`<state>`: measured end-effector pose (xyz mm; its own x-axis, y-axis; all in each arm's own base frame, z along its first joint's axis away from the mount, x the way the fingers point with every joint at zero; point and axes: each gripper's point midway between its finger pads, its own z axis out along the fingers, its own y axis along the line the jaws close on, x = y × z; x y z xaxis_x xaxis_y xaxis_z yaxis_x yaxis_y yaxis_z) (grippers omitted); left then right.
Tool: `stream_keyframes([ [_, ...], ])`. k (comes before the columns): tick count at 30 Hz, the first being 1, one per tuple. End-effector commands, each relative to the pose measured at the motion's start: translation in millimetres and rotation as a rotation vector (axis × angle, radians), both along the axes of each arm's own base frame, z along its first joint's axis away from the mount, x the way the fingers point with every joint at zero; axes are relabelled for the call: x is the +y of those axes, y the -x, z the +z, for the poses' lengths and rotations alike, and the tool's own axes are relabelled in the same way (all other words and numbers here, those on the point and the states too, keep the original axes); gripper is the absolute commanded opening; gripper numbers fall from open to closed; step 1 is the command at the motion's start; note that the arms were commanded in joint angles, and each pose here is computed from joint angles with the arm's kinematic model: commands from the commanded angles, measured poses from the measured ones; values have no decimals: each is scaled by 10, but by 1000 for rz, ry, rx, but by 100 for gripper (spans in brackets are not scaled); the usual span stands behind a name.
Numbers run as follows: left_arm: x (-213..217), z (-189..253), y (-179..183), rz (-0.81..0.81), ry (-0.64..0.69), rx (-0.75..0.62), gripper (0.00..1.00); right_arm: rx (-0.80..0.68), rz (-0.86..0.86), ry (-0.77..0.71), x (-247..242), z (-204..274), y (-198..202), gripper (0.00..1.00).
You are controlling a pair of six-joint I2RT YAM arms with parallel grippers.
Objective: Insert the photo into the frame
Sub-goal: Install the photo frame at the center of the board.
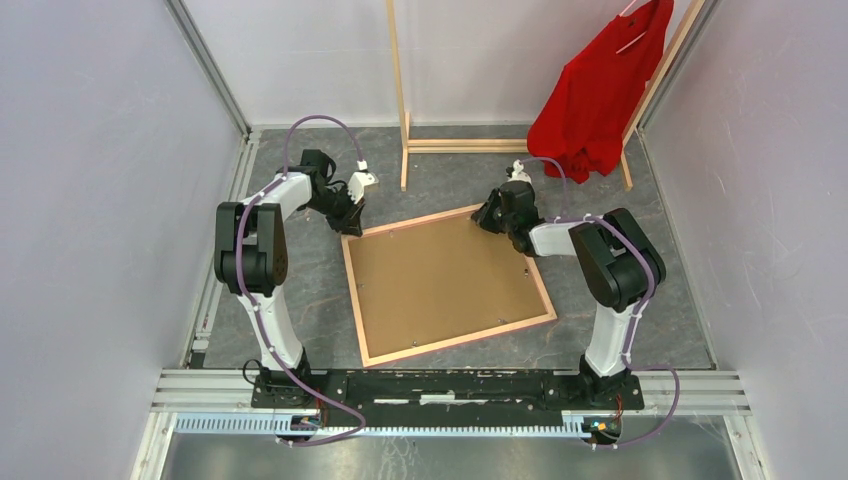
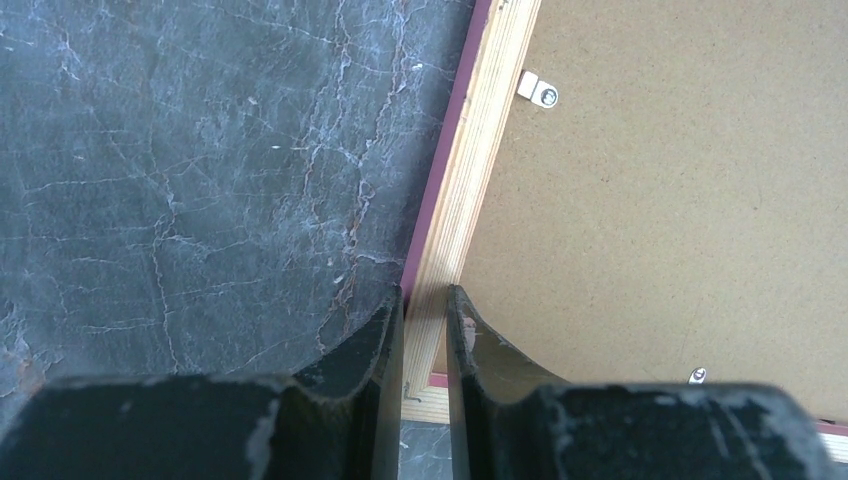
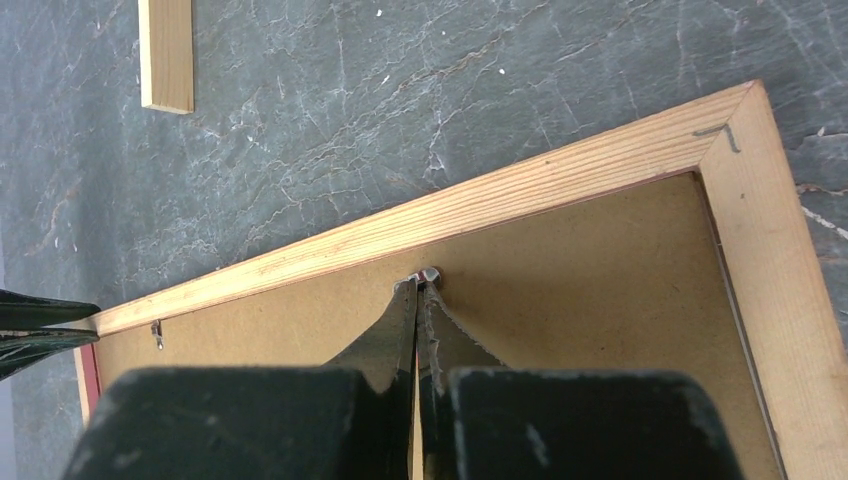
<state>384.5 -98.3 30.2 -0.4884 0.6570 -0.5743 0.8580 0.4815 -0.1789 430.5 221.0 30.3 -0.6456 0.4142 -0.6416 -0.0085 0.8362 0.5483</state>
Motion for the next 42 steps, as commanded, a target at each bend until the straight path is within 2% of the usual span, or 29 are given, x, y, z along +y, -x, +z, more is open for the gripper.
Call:
stream_keyframes([
  [1,6,-179,49,-66,-54,-20,20,16,-29,4,-25,-61,-70,0],
  [24,-76,-266,108,-115,-69,-14,19,-11,15,-98,168,17,-129,0],
  [34,-61,-288,125,-117,-77,-10,19,-61,88,-148,275,139,-136,0],
  [42,-36,-276,103,-106,-91,-26,18,-107,90,-121,75,328,-164,0],
])
